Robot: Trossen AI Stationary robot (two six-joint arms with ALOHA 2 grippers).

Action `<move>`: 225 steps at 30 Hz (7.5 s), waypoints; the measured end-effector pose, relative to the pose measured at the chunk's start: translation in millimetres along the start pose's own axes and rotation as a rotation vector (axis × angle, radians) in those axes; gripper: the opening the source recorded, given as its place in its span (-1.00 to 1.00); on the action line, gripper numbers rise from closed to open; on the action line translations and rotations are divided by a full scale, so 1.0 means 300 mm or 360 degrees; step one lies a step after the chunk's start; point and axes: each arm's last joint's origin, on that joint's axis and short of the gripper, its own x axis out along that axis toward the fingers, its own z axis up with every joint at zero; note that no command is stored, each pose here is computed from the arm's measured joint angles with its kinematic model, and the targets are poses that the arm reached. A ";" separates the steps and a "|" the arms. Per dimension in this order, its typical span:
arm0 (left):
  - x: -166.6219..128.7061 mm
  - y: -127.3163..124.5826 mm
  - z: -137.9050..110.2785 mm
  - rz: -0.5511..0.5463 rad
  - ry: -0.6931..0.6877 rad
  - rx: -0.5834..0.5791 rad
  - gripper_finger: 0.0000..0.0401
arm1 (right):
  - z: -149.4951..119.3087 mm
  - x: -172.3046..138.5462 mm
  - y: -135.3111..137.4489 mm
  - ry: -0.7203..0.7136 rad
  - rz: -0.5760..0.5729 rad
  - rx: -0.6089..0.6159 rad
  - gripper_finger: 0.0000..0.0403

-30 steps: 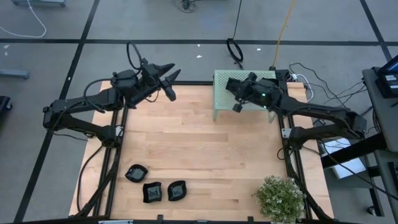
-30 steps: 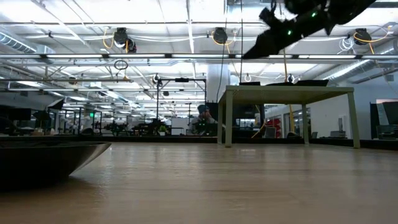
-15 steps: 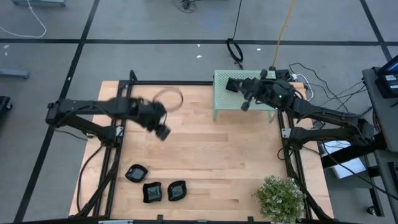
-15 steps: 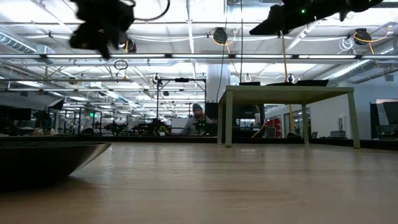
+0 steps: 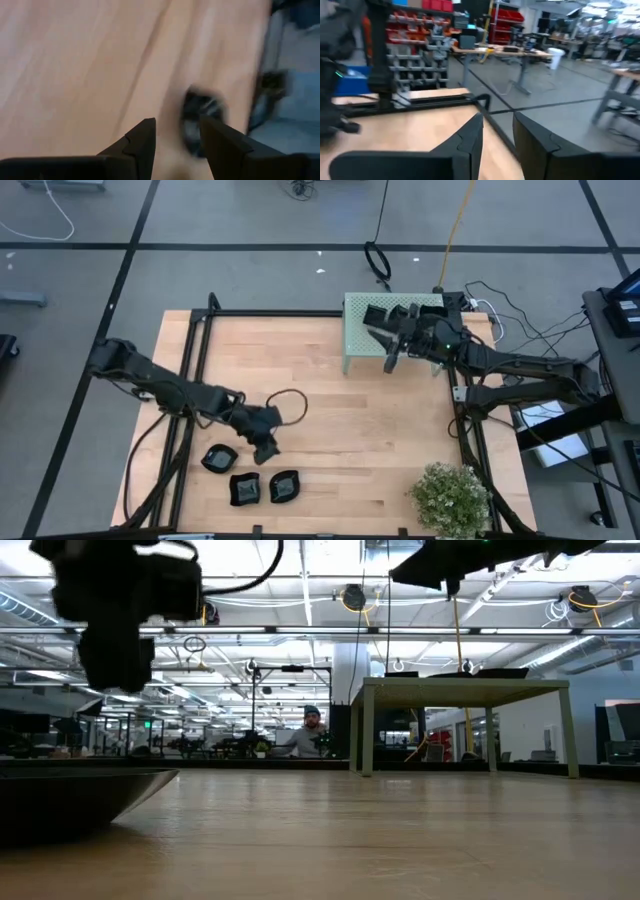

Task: Pick & Place Mini shaped plates
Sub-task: Move the bottom leaf-shaped plate to the center of the table, then move the distorted square plate to the center of the table

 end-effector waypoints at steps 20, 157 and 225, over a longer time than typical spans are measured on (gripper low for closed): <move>0.324 0.007 -0.099 -0.0064 0.0112 0.0137 -0.23 | -0.020 0.021 0.177 0.0025 0.0262 0.0141 -0.53; 0.018 -0.021 0.634 0.0263 -0.0106 0.0426 0.15 | 0.011 -0.009 0.241 -0.0108 0.0370 0.0080 -0.53; 0.121 0.091 0.380 0.0252 -0.0599 0.0513 -0.92 | -0.022 -0.009 0.244 0.0070 0.0370 0.0245 -0.54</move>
